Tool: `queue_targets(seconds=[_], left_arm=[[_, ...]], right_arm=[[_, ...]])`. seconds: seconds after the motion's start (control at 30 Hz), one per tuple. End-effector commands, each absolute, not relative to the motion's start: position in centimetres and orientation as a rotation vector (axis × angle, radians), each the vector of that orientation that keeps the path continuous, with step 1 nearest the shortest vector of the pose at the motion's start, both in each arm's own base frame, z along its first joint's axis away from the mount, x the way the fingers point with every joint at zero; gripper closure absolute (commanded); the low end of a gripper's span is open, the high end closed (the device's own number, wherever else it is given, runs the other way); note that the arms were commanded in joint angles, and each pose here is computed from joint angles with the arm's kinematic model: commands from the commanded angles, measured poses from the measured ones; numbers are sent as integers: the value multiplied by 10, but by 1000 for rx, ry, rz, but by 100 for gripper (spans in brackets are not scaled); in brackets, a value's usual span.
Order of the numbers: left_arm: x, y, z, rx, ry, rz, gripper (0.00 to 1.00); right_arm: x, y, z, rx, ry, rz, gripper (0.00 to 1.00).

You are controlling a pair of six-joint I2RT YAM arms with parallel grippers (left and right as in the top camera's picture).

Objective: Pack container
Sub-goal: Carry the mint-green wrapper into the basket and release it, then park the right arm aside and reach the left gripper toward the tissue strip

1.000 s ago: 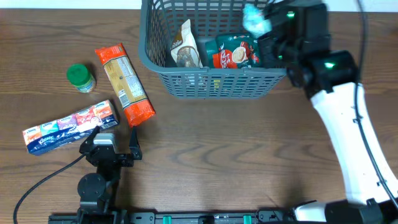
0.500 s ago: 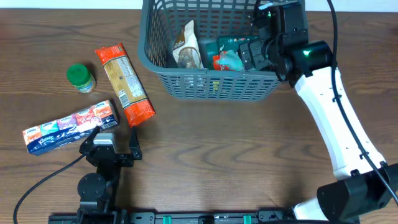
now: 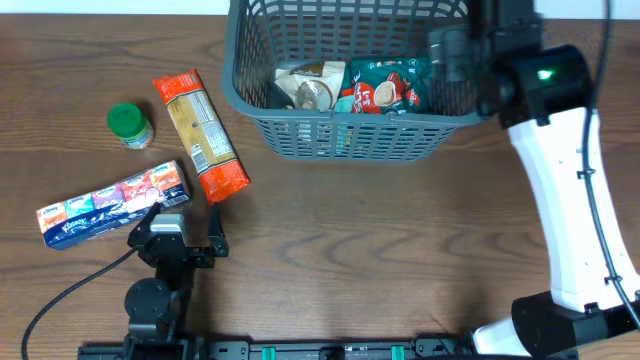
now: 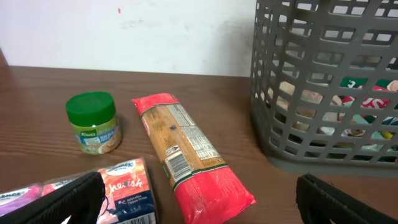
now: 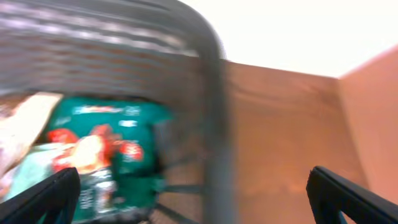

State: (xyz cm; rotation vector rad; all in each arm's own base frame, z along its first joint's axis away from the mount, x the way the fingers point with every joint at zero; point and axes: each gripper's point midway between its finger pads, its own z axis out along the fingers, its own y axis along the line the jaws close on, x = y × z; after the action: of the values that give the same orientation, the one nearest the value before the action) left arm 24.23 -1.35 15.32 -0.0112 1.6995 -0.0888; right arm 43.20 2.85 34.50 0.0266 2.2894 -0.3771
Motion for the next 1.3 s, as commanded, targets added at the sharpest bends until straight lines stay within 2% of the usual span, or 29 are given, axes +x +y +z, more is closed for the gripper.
queue_targets(seconds=[0.0,0.2,0.47,0.6,0.77,1.27], left_arm=[[242,-14,137,-13,1737,-87,2],[242,-14,137,-13,1737,-87,1],[242,-14,137,-13,1737,-87,1],[242,-14,137,-13,1737,-87,1],[242,-14,137,-13,1737,-87,1],[242,-14,137,-13,1737,-87,2]], right_arm=[[415,-42,359,398,2213,-573,1],[386,-125,345,696,2241,-646,1],[375,-164,338,734,2288,-618,1],[380,-164,340,662,2303,-617,1],[403,-120,329,178,2437,-389,1],[409,-126,336,245,2387,-377,1]])
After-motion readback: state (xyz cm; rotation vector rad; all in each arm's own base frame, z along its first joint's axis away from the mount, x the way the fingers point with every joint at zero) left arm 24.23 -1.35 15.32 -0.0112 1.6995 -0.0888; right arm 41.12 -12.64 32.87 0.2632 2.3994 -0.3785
